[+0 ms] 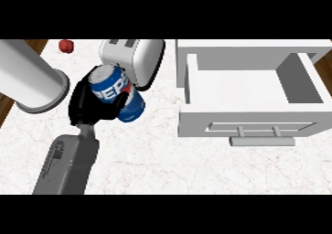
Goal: Pick up the can, place it into the drawer and close the drawer
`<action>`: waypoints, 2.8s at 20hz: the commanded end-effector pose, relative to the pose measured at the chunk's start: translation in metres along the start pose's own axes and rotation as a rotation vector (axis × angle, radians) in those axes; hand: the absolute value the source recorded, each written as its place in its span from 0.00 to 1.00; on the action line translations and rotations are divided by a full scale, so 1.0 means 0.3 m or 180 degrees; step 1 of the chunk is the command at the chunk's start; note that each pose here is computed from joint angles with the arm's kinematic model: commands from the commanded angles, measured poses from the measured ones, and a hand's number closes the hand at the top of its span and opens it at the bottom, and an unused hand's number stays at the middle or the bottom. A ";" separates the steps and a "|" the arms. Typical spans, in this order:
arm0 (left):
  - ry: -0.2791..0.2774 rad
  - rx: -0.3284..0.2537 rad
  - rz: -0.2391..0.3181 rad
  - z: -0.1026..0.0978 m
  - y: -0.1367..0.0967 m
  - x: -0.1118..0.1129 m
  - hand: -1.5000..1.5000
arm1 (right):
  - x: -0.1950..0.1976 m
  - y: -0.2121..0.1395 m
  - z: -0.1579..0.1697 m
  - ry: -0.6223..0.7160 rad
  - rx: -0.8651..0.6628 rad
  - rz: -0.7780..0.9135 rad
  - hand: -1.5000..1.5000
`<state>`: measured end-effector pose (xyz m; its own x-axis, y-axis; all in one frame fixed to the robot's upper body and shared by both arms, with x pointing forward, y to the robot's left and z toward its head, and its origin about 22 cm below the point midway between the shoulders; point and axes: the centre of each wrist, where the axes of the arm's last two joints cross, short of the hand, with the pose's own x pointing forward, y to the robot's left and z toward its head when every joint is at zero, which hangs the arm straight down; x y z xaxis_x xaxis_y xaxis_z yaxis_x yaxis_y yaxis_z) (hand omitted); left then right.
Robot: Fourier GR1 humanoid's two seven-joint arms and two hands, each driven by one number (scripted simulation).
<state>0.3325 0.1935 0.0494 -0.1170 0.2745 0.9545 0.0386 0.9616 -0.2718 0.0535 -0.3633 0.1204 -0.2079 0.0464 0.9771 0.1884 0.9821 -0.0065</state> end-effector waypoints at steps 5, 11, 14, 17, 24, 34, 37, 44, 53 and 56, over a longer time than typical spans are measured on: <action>-0.0127 -0.0041 -0.0131 -0.080 -0.164 0.195 1.00 | -0.009 -0.035 0.016 -0.0057 -0.0001 -0.0052 0.00; -0.0168 -0.0081 -0.0186 -0.133 -0.296 0.227 1.00 | -0.020 -0.009 0.011 -0.0017 0.0026 -0.0024 0.00; -0.0191 -0.0122 -0.0211 -0.149 -0.371 0.264 1.00 | -0.021 0.000 0.002 -0.0026 -0.0017 -0.0032 0.00; -0.0171 -0.0152 -0.0216 -0.162 -0.467 0.298 1.00 | 0.003 0.035 0.001 0.0029 0.0078 -0.0013 0.00; -0.0148 -0.0148 -0.0239 -0.253 -0.548 0.356 1.00 | -0.027 0.032 -0.024 0.0001 0.0033 -0.0058 0.00; -0.0101 -0.0160 -0.0393 -0.331 -0.701 0.328 1.00 | 0.016 0.012 -0.065 -0.0018 0.0101 -0.0041 0.00; -0.0102 -0.0149 -0.0354 -0.345 -0.730 0.352 1.00 | -0.018 0.017 -0.061 -0.0026 0.0032 -0.0082 0.00; -0.0029 -0.0140 -0.0397 -0.354 -0.729 0.261 1.00 | -0.041 0.038 -0.107 -0.0081 0.0133 -0.0070 0.00; 0.0094 -0.0143 -0.0554 -0.347 -0.800 0.275 1.00 | 0.018 0.015 -0.118 -0.0072 0.0041 -0.0054 0.00; 0.0137 -0.0011 -0.0630 -0.339 -0.800 0.242 1.00 | -0.001 0.024 -0.089 -0.0074 0.0157 -0.0044 0.00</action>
<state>0.4150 -0.0137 0.1972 -0.1014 0.0968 0.9901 0.0478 0.9946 -0.0923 0.0835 -0.3622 0.1218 -0.2346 0.0240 0.9718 0.1516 0.9884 0.0122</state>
